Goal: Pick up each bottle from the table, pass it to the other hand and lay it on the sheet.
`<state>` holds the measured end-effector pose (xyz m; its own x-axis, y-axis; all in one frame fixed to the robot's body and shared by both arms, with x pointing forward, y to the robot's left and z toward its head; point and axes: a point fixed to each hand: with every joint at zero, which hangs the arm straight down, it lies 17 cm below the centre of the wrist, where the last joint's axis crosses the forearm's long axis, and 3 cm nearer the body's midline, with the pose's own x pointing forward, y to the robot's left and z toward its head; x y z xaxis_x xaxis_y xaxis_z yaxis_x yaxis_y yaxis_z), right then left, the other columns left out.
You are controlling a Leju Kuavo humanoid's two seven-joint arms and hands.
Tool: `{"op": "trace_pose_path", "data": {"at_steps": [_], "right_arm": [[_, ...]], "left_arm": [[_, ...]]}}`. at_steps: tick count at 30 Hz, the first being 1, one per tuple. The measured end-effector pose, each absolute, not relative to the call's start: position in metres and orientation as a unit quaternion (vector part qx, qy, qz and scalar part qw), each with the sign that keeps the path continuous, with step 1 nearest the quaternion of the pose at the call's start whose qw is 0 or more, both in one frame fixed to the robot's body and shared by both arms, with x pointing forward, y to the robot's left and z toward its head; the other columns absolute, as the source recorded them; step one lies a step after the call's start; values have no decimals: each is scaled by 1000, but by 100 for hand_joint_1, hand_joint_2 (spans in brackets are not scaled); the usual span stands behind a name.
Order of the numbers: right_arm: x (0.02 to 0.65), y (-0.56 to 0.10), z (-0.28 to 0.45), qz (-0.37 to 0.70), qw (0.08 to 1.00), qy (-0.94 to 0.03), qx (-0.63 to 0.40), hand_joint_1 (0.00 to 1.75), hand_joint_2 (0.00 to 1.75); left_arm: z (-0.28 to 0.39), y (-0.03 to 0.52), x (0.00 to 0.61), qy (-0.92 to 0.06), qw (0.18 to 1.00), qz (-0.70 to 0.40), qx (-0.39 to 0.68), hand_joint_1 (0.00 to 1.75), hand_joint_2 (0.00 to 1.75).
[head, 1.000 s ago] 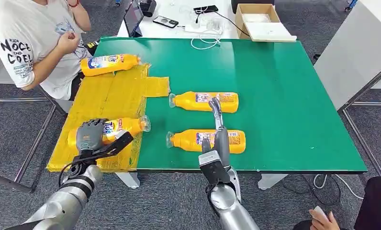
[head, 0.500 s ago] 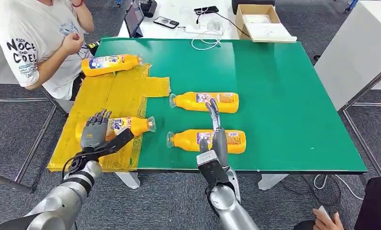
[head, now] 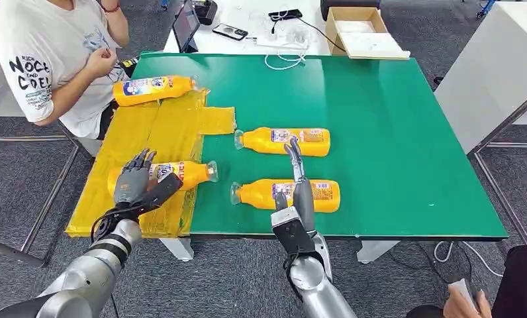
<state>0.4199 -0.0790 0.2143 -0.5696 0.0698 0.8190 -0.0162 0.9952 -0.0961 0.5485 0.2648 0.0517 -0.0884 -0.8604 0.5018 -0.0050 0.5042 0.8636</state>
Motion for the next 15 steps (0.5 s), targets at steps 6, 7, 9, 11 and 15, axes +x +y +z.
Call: {"op": "trace_pose_path", "data": {"at_steps": [6, 7, 9, 11, 15], "right_arm": [[422, -82, 209, 48, 469, -882, -20, 0, 0], [423, -82, 209, 47, 470, -881, -20, 0, 0], [423, -83, 207, 47, 473, -880, -20, 0, 0], [423, -79, 204, 56, 477, -877, -19, 0, 0], [425, -71, 191, 85, 490, -867, -23, 0, 175]], "left_arm": [[54, 245, 552, -666, 622, -325, 254, 0, 0], [57, 242, 553, -674, 625, -312, 242, 0, 0], [72, 242, 554, -702, 616, -268, 237, 0, 0], [96, 257, 552, -740, 588, -193, 266, 0, 0], [138, 305, 538, -765, 542, -44, 345, 0, 175]]}}
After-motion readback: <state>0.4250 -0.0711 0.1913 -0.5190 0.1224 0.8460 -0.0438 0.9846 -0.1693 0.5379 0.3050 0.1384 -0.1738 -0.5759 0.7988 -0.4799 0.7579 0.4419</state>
